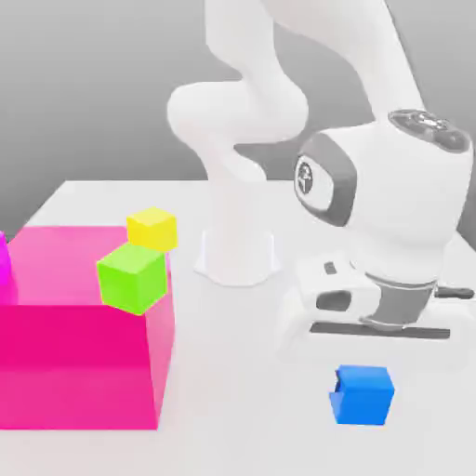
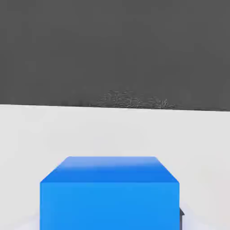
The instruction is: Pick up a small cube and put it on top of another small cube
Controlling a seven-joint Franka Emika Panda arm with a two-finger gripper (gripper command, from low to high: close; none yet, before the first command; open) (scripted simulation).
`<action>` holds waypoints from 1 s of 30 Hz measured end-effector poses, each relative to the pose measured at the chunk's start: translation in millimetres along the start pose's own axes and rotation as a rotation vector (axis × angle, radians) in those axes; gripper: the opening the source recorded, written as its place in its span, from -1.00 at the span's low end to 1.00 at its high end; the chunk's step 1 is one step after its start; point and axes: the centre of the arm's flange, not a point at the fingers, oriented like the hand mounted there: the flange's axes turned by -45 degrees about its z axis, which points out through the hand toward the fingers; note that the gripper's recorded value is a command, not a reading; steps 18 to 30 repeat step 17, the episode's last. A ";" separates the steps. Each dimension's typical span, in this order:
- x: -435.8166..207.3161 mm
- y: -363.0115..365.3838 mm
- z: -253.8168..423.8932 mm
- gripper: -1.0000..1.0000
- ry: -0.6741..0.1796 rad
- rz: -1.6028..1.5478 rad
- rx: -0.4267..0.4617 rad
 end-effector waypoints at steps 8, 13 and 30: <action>-4.3 294.2 -74.5 -1.00 -0.052 0.811 0.020; -56.4 406.0 -86.1 -1.00 -0.073 1.203 0.080; -60.3 410.9 -77.7 1.00 -0.074 1.225 0.083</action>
